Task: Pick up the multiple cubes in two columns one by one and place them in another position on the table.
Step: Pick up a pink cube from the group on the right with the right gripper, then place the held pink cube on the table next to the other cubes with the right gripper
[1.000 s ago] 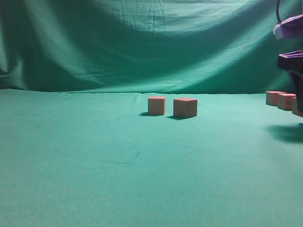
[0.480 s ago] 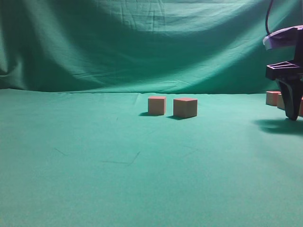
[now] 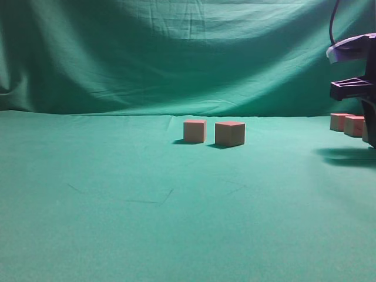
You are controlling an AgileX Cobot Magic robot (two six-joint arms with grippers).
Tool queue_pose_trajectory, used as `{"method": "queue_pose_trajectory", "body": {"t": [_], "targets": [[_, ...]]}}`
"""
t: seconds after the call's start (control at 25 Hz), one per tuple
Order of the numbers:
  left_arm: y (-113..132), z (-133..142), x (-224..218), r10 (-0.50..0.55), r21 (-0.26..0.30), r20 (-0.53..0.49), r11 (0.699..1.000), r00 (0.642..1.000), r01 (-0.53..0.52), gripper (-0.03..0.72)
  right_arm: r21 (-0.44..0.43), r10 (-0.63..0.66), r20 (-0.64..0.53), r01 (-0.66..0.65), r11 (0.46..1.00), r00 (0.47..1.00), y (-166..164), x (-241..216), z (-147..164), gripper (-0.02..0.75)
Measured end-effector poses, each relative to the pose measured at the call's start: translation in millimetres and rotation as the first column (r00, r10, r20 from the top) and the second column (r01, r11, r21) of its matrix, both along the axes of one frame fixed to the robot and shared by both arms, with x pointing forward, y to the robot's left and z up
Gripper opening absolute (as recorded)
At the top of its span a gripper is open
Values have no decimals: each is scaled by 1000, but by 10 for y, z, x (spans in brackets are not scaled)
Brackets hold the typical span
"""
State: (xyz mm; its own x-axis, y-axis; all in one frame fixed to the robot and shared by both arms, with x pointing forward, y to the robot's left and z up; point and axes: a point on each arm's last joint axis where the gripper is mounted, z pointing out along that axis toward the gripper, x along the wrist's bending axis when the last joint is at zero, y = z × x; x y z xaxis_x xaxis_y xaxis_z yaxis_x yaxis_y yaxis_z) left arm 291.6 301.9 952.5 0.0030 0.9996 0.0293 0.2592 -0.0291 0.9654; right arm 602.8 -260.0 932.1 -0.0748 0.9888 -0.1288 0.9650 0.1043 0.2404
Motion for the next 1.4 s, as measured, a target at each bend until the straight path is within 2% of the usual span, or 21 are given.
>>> {"method": "queue_pose_trajectory", "body": {"t": [0.16, 0.32, 0.44, 0.56, 0.72, 0.84, 1.08, 1.24, 1.4], "targets": [[0, 0, 0, 0, 0, 0, 1000, 1000, 0, 0, -18, -14, -51, 13, 1000, 999, -13, -14, 37, 275], [0, 0, 0, 0, 0, 0, 1000, 1000, 0, 0, -27, -54, -120, 51, 998, 991, -13, 8, 218, 275], [0, 0, 0, 0, 0, 0, 1000, 1000, 0, 0, 13, -77, -145, 80, 997, 986, 24, 1, 489, 275], [0, 0, 0, 0, 0, 0, 1000, 1000, 0, 0, 81, -35, -141, 47, 996, 989, 159, -39, 818, 275], [0, 0, 0, 0, 0, 0, 1000, 1000, 0, 0, 175, 58, -103, -39, 984, 993, 558, -108, 1158, 275], [0, 0, 0, 0, 0, 0, 1000, 1000, 0, 0, 204, 167, -58, -152, 967, 984, 969, -186, 1319, 275], [0, 0, 0, 0, 0, 0, 1000, 1000, 0, 0, 242, 388, 65, -391, 888, 919, 1825, -467, 1679, 275], [0, 0, 0, 0, 0, 0, 1000, 1000, 0, 0, 255, 474, 122, -489, 834, 872, 2294, -501, 1754, 275], [0, 0, 0, 0, 0, 0, 1000, 1000, 0, 0, 258, 506, 146, -527, 810, 850, 2644, -356, 1627, 275]]}}
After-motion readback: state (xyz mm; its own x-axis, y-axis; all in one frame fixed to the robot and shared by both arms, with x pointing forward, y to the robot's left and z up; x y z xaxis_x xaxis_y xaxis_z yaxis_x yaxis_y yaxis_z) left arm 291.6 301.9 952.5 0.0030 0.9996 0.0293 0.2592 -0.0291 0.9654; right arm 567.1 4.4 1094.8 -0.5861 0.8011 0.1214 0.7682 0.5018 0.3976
